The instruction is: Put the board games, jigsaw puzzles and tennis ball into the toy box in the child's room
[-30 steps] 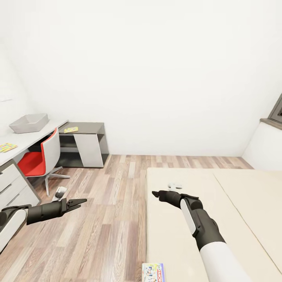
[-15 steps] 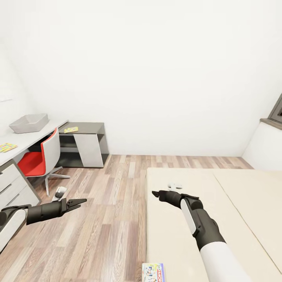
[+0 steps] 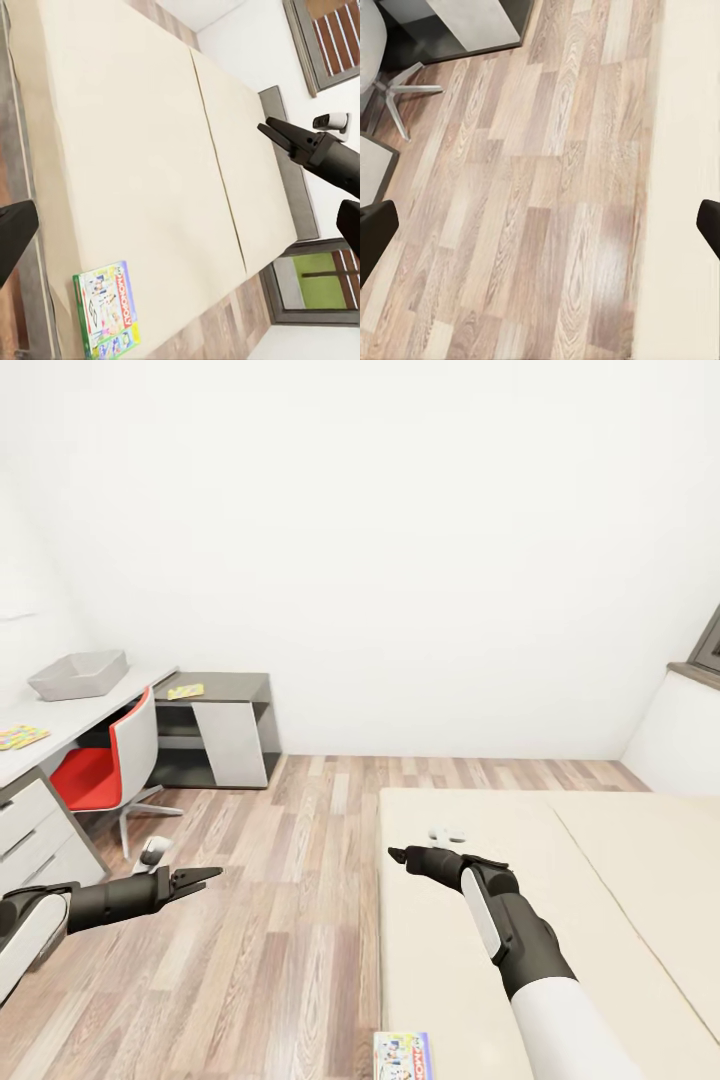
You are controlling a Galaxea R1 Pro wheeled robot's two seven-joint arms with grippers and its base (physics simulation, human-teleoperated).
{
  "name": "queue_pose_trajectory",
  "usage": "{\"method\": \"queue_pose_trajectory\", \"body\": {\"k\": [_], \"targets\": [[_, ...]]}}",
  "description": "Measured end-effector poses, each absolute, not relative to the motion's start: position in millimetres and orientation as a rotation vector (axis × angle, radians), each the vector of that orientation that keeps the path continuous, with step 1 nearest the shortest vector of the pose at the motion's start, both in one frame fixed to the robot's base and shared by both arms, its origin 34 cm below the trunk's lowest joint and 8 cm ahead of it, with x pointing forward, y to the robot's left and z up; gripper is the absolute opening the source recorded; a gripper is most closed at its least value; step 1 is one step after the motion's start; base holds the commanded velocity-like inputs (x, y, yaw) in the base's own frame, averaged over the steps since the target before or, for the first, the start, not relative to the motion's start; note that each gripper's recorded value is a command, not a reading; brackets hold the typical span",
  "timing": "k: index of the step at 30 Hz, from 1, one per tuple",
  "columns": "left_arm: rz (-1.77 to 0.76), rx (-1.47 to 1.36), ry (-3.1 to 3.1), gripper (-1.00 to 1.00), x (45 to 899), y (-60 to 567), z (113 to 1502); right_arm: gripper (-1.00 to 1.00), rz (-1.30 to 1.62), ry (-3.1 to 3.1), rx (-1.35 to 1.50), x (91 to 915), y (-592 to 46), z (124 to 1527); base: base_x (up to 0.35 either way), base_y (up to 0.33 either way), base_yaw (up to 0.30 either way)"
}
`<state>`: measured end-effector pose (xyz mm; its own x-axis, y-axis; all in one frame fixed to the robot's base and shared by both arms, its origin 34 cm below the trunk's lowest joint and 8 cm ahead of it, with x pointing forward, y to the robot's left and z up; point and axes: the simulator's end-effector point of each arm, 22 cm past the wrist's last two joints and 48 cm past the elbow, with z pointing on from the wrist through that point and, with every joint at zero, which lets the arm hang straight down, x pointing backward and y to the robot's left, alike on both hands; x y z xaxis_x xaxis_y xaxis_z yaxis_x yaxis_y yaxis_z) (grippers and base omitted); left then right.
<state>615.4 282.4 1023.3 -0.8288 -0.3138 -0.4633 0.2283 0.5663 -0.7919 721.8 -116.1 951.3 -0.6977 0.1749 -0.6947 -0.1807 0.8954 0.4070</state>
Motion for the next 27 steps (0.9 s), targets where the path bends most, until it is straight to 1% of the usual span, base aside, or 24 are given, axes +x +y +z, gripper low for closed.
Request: {"method": "queue_pose_trajectory", "body": {"k": [8, 27], "targets": [[-1.240, -0.069, 2.227, 1.00, 615.5, 282.4, 1023.4, 1.00, 0.581, 2.270, -0.005, 721.8, -115.8, 951.4, 0.000, 0.148, 0.000], [-1.240, -0.069, 2.227, 1.00, 615.5, 282.5, 1023.4, 1.00, 0.581, 2.268, -0.004, 722.1, -116.2, 951.5, 0.000, 0.007, 0.000]]}}
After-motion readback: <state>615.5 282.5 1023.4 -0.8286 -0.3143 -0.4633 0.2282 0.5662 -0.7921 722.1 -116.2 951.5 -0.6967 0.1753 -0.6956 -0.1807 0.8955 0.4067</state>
